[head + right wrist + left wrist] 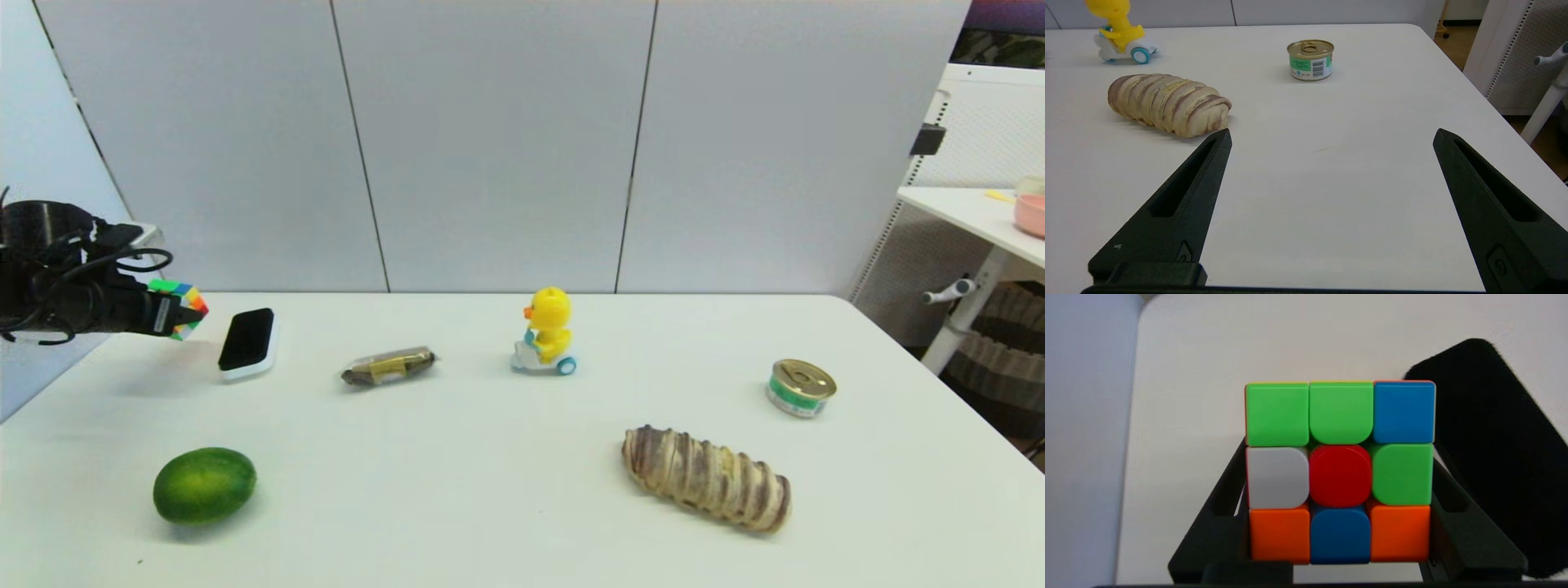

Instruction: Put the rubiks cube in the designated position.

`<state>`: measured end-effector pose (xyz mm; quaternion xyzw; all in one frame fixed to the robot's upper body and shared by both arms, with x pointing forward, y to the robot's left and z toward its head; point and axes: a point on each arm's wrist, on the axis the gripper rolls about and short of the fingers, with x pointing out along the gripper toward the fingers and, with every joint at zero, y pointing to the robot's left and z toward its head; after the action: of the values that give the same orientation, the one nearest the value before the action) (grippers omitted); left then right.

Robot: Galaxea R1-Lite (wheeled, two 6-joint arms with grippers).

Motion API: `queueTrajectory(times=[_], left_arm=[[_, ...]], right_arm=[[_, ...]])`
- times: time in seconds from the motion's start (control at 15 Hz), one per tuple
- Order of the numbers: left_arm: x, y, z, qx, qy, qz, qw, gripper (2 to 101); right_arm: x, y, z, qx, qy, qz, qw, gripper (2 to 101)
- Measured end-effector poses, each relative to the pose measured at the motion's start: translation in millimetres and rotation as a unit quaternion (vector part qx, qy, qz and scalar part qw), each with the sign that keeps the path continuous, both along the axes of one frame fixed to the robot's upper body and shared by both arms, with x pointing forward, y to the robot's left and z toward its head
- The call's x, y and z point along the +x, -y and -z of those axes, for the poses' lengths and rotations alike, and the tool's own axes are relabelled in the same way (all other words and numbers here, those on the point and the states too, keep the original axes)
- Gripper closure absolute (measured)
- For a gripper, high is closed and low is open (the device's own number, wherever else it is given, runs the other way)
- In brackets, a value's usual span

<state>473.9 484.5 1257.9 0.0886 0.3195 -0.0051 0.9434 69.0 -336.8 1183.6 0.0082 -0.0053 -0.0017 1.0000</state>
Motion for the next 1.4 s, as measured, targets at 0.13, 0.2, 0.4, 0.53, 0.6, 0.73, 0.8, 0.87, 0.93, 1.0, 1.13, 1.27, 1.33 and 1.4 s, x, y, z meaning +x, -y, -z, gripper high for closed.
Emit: queueTrajectory(times=[0.13, 0.2, 0.4, 0.53, 0.6, 0.73, 0.8, 0.87, 0.93, 1.0, 1.13, 1.27, 1.33, 1.4], left_arm=[[5, -2, 10, -0.007, -0.010, -0.002, 1.000, 45.7], [6, -2, 14, -0.009, -0.013, -0.002, 1.000, 45.7], [9, -2, 21, -0.016, -0.021, 0.004, 1.000, 45.7], [10, -1, 25, -0.021, -0.023, 0.009, 0.999, 45.7], [10, -1, 26, -0.022, -0.025, 0.010, 0.999, 45.7], [10, -1, 27, -0.022, -0.026, 0.010, 0.999, 37.2], [10, -1, 27, -0.022, -0.026, 0.011, 0.999, 33.1], [10, -1, 27, -0.022, -0.026, 0.011, 0.999, 29.8], [10, -2, 25, -0.021, -0.024, 0.010, 0.999, 26.7], [11, -2, 22, -0.019, -0.019, 0.010, 1.000, 24.4], [11, -2, 0, -0.004, 0.014, 0.012, 1.000, 20.2], [3, 1, -39, 0.016, 0.062, 0.012, 0.998, 16.9], [-4, 4, -60, 0.027, 0.089, 0.012, 0.996, 15.5], [-15, 9, -82, 0.037, 0.114, 0.012, 0.993, 14.3]], right_arm=[[0, 0, 0, 0.000, 0.000, 0.000, 1.0000, 4.6], [0, 0, 0, 0.000, 0.000, 0.000, 1.0000, 4.6], [0, 0, 0, 0.000, 0.000, 0.000, 1.0000, 4.6], [0, 0, 0, 0.000, 0.000, 0.000, 1.0000, 4.6], [0, 0, 0, 0.000, 0.000, 0.000, 1.0000, 4.6], [0, 0, 0, 0.000, 0.000, 0.000, 1.0000, 4.6], [0, 0, 0, 0.000, 0.000, 0.000, 1.0000, 4.6], [0, 0, 0, 0.000, 0.000, 0.000, 1.0000, 4.6], [0, 0, 0, 0.000, 0.000, 0.000, 1.0000, 4.6], [0, 0, 0, 0.000, 0.000, 0.000, 1.0000, 4.6], [0, 0, 0, 0.000, 0.000, 0.000, 1.0000, 4.6], [0, 0, 0, 0.000, 0.000, 0.000, 1.0000, 4.6], [0, 0, 0, 0.000, 0.000, 0.000, 1.0000, 4.6], [0, 0, 0, 0.000, 0.000, 0.000, 1.0000, 4.6]])
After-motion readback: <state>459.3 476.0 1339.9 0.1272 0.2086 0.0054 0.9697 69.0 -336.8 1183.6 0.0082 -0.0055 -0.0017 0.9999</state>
